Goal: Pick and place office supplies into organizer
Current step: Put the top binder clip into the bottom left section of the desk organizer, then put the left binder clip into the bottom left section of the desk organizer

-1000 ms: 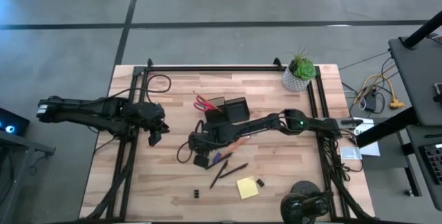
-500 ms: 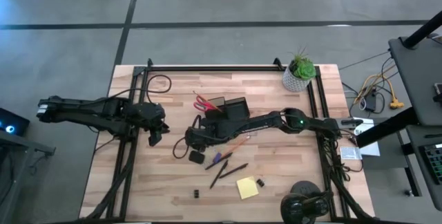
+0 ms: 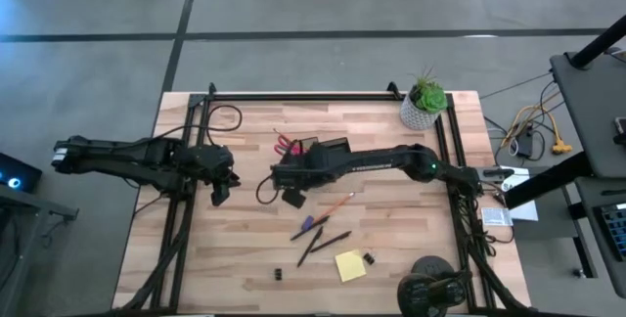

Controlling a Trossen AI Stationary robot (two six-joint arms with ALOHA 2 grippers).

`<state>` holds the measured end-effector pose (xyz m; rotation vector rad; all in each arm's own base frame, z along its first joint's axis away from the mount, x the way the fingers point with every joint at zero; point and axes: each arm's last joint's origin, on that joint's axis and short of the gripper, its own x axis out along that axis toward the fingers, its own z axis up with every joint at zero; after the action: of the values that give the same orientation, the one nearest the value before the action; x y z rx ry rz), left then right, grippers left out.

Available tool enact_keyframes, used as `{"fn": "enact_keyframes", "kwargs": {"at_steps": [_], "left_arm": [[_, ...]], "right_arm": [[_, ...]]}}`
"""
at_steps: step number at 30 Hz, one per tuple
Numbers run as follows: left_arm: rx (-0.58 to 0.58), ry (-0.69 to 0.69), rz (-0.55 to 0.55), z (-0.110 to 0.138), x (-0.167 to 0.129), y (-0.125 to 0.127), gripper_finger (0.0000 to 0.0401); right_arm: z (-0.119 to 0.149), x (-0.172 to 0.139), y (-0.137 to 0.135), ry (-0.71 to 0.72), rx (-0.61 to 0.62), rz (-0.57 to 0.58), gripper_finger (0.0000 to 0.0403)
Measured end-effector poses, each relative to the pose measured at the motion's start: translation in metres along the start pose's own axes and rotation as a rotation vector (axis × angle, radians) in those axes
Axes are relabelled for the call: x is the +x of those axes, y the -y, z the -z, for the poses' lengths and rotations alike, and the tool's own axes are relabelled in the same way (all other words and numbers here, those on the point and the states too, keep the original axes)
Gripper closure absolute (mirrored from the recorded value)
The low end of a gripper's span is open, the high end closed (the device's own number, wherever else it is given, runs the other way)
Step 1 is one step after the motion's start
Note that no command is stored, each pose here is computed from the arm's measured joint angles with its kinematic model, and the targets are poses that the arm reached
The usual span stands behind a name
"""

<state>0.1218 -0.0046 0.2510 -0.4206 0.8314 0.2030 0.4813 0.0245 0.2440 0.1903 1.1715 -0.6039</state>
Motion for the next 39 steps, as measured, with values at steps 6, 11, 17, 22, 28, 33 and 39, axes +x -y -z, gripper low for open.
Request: {"fn": "enact_keyframes", "kwargs": {"at_steps": [6, 11, 17, 22, 28, 33, 39], "left_arm": [[0.002, 0.017, -0.01, -0.001, 0.0, 0.0, 0.0328], [0.004, 0.027, -0.005, -0.002, 0.0, 0.0, 0.0328], [0.0, 0.025, -0.006, -0.002, 0.0, 0.0, 0.0328], [-0.001, 0.023, -0.008, -0.001, 0.001, 0.0, 0.0328], [-0.002, 0.02, -0.01, -0.001, 0.002, 0.0, 0.0328], [-0.003, 0.023, -0.009, -0.001, 0.001, 0.0, 0.0328], [-0.004, 0.023, -0.009, -0.001, 0.001, 0.0, 0.0328]], "right_arm": [[-0.011, 0.014, 0.024, -0.038, -0.062, 0.011, 0.0344], [-0.016, 0.039, 0.034, -0.085, -0.158, -0.11, 0.0344], [-0.009, 0.063, 0.043, -0.155, -0.194, -0.134, 0.0344], [-0.008, 0.072, 0.047, -0.153, -0.186, -0.13, 0.0342], [-0.007, 0.075, 0.045, -0.141, -0.204, -0.133, 0.0311], [-0.007, 0.074, 0.043, -0.138, -0.222, -0.136, 0.0268], [-0.007, 0.063, 0.036, -0.12, -0.229, -0.155, 0.022]]}}
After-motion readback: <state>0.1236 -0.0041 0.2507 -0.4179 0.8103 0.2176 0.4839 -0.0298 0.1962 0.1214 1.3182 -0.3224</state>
